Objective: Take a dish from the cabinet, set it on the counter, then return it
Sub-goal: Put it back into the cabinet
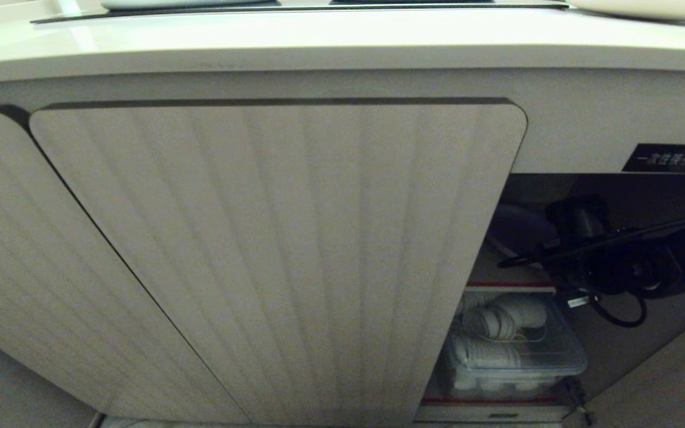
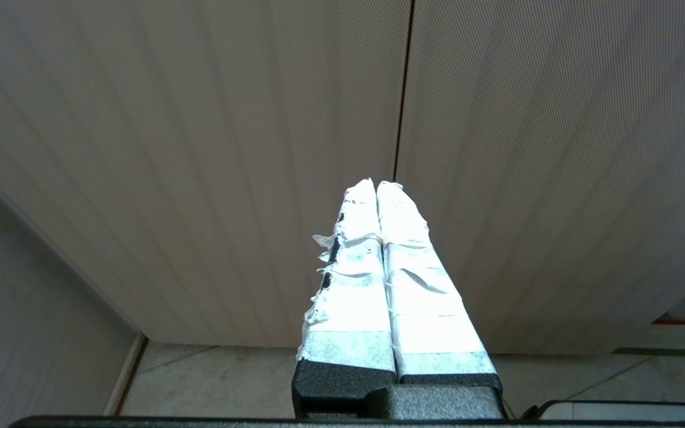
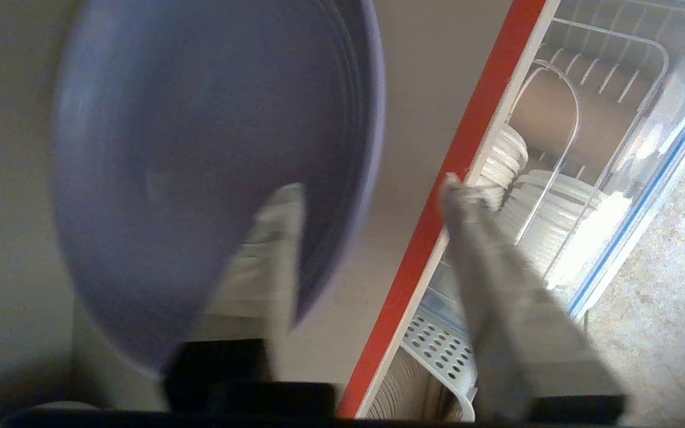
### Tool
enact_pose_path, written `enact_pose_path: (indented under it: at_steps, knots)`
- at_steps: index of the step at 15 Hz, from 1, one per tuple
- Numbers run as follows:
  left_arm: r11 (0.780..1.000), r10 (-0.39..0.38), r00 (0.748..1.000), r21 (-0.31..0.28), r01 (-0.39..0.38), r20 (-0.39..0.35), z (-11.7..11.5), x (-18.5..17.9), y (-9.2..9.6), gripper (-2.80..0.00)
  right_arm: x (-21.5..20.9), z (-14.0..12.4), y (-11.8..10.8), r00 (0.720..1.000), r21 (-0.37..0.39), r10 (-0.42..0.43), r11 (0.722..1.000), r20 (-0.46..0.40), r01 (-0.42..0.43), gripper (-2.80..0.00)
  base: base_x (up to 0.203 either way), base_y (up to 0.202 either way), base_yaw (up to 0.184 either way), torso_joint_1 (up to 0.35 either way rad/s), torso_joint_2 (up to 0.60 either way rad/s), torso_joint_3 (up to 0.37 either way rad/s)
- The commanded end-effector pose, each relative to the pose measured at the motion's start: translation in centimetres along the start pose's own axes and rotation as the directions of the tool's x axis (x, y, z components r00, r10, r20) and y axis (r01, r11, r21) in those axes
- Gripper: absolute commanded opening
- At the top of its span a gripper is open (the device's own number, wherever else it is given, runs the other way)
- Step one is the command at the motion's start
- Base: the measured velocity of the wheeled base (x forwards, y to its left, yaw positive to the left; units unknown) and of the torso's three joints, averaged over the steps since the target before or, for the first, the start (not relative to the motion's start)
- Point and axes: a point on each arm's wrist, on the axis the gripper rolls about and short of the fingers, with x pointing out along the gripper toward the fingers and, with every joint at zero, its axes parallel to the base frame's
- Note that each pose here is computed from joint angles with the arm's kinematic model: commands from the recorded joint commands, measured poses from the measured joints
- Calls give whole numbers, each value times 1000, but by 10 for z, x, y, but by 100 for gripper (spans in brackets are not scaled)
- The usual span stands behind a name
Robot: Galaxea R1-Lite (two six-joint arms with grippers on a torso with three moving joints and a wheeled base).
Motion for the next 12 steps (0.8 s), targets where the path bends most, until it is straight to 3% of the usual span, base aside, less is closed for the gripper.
enact_pose_path:
  at_steps: [1,12]
  knots:
    - [1000,0,1000,-1,0,0,0,0,0,-280,0,0,0,1000,8,1,1000,3,-1,0,0,0,0,0,0,0]
    - [1000,1,1000,-1,-1,0,0,0,0,-280,-1,-1,-3,1000,-1,-13,1000,1,13,0,0,0,0,0,0,0]
